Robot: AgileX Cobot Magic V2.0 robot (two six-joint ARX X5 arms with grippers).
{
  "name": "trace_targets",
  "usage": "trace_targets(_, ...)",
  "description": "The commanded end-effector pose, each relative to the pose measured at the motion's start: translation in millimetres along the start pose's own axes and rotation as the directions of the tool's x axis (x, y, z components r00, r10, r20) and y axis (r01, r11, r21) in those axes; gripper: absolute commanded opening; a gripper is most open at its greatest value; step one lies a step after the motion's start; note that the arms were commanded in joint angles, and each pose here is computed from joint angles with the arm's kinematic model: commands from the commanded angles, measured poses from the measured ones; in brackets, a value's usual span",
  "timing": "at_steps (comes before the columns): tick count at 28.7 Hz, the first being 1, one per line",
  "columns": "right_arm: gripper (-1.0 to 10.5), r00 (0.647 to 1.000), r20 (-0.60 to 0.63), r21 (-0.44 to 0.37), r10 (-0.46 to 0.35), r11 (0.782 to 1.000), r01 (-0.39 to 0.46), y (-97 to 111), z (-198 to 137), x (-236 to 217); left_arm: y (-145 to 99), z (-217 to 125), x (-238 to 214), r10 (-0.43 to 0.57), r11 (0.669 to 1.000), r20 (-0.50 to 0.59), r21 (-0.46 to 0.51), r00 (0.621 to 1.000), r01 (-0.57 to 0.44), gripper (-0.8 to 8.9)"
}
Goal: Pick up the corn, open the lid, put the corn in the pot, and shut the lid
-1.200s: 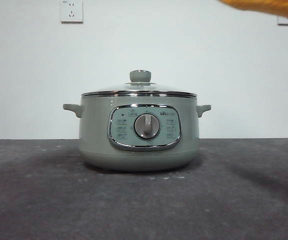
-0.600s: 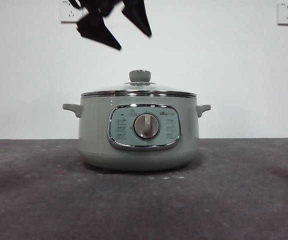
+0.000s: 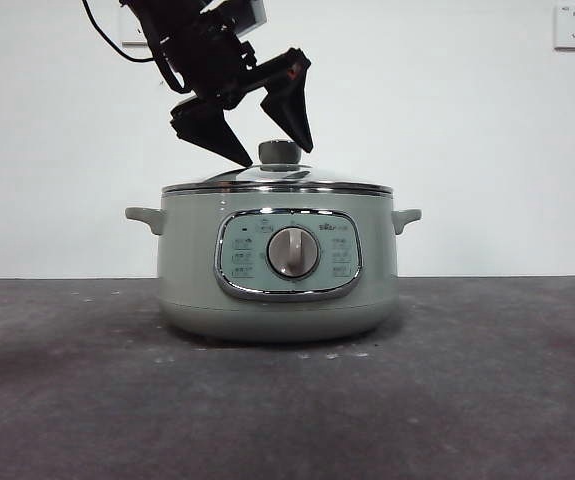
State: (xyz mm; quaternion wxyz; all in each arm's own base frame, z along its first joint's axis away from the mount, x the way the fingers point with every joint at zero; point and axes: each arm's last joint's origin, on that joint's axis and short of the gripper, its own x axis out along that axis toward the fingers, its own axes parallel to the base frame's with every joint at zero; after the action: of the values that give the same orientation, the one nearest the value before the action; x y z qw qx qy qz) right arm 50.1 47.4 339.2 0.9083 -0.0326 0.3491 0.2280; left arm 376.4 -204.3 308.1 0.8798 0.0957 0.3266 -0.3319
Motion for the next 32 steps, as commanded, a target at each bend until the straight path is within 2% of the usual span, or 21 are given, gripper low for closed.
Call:
trace_targets(1,-0.2,1.0,0.013,0.009,-0.011,1.0,0.01,-0.4,0.8,-1.1,-2.8,-0.3,6.7,-0.008,1.0,0.005,0.018,1.0,0.008,6.24)
trace_targets(11,-0.2,1.0,0.016,0.009,-0.019,1.0,0.019,-0.6,0.9,-1.1,-3.0,-0.4,10.2,-0.01,1.0,0.011,0.02,1.0,0.009,6.16)
trace_targets(14,-0.2,1.0,0.016,0.009,-0.019,1.0,0.019,-0.6,0.9,-1.1,-3.5,-0.3,10.4,-0.018,1.0,0.013,0.021,1.0,0.018,4.35)
trace_targets(19,-0.2,1.0,0.016,0.009,-0.019,1.0,0.018,-0.6,0.8,-1.1,-3.6,-2.0,10.7,-0.019,1.0,-0.004,0.017,1.0,0.019,4.09)
trace_targets(21,-0.2,1.0,0.016,0.009,-0.019,1.0,0.019,-0.7,0.8,-1.1,-3.8,-2.3,10.9,-0.02,1.0,-0.006,0.016,1.0,0.02,3.1)
trace_targets(24,-0.2,1.0,0.016,0.009,-0.019,1.0,0.018,-0.6,0.8,-1.1,-3.9,-1.9,10.9,-0.02,1.0,-0.002,0.008,1.0,0.02,2.37)
trace_targets(26,-0.2,1.0,0.016,0.008,-0.019,1.0,0.019,-0.7,0.8,-1.1,-3.9,-1.8,10.9,-0.02,1.0,-0.002,0.007,1.0,0.02,2.35)
trace_targets(30,-0.2,1.0,0.016,0.008,-0.019,1.0,0.019,-0.7,0.8,-1.1,-5.0,-1.0,11.1,-0.028,1.0,0.006,0.01,1.0,0.028,0.0)
trace_targets(32,-0.2,1.0,0.015,0.008,-0.019,1.0,0.019,-0.7,0.8,-1.1,-5.0,-1.2,11.1,-0.028,1.0,0.005,0.01,1.0,0.028,-0.08)
